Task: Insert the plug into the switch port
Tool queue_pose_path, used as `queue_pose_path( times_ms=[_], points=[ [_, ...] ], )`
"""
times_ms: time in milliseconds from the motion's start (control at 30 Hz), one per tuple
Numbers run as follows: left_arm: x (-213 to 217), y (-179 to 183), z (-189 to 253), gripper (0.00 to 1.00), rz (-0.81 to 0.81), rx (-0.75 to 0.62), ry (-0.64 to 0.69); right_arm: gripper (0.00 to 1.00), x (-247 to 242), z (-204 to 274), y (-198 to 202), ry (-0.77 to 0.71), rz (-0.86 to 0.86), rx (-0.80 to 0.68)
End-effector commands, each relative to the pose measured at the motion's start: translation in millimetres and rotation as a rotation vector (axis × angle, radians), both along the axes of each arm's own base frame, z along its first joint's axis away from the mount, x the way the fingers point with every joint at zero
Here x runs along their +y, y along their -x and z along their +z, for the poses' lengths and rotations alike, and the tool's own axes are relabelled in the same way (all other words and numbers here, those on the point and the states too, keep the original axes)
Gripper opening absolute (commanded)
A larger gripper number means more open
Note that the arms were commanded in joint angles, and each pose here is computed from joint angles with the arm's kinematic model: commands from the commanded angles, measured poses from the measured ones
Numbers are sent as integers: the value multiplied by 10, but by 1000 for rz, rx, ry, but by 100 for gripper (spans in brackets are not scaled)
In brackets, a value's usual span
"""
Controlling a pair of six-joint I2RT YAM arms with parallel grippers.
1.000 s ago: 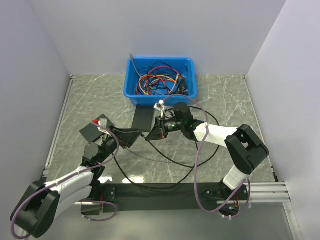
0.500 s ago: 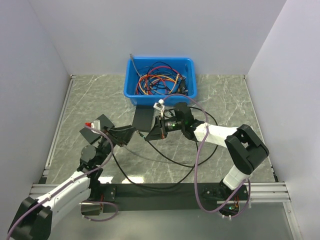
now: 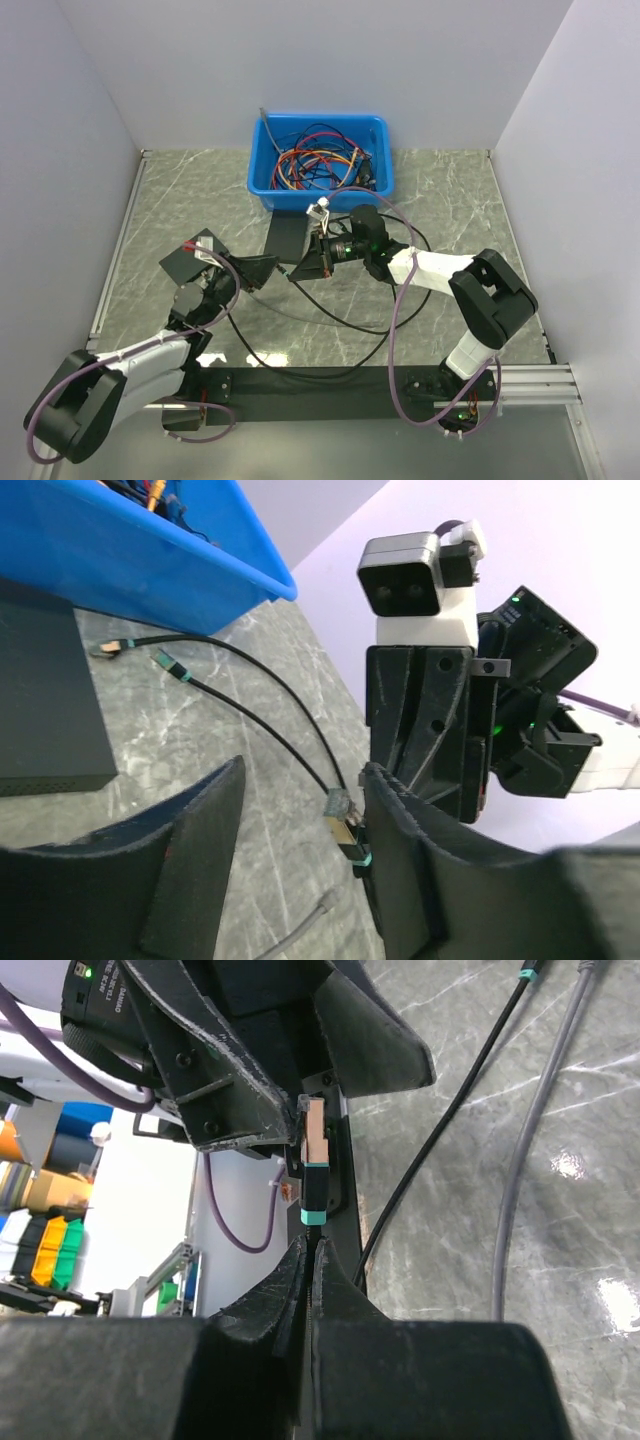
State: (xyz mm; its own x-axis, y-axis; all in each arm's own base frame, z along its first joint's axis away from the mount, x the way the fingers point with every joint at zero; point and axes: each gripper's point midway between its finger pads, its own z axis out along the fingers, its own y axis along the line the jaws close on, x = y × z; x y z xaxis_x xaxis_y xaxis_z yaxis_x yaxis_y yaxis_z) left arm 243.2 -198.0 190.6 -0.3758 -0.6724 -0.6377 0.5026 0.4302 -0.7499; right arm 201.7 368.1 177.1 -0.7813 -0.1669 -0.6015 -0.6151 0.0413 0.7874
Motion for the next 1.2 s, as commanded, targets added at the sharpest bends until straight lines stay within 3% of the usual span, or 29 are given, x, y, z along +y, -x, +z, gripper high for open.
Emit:
queue_pose_path(
  times_ms=[0,200,233,333,467,500,567,600,667,767,933,1033,1167],
  points=[
    [-73,133,40,53,-63,-35,28,0,19,142,66,-49,31,-45],
    [-151,141,42,27,-88,-25,35,0,32,96,43,-46,26,-28],
    [-158,142,42,15,-89,-22,36,0,38,103,44,-48,28,-33],
    [-158,140,68,1,-84,-23,39,0,36,65,15,-35,15,-40],
    [-102,23,-27,1,-15,52,7,0,22,-21,-81,35,-50,-65],
    [-85,-47,-200,1,16,141,-45,0,26,-68,-175,67,-107,-81],
    [-2,-122,-237,1,81,175,-64,20,1,-101,-211,121,-154,-129],
    [26,-129,-316,1,96,207,-87,43,-17,-122,-301,148,-205,-175],
    [55,-122,-309,1,110,212,-86,61,-40,-115,-292,178,-237,-207],
    [70,-100,-324,1,112,227,-91,70,-64,-76,-333,202,-289,-254],
    [77,-97,-320,1,114,249,-102,72,-118,25,-364,296,-413,-396],
    [68,-105,-330,1,113,277,-115,65,-38,156,-288,358,-452,-532],
    [61,-121,-324,1,115,299,-132,60,47,92,-241,437,-456,-589]
  ],
)
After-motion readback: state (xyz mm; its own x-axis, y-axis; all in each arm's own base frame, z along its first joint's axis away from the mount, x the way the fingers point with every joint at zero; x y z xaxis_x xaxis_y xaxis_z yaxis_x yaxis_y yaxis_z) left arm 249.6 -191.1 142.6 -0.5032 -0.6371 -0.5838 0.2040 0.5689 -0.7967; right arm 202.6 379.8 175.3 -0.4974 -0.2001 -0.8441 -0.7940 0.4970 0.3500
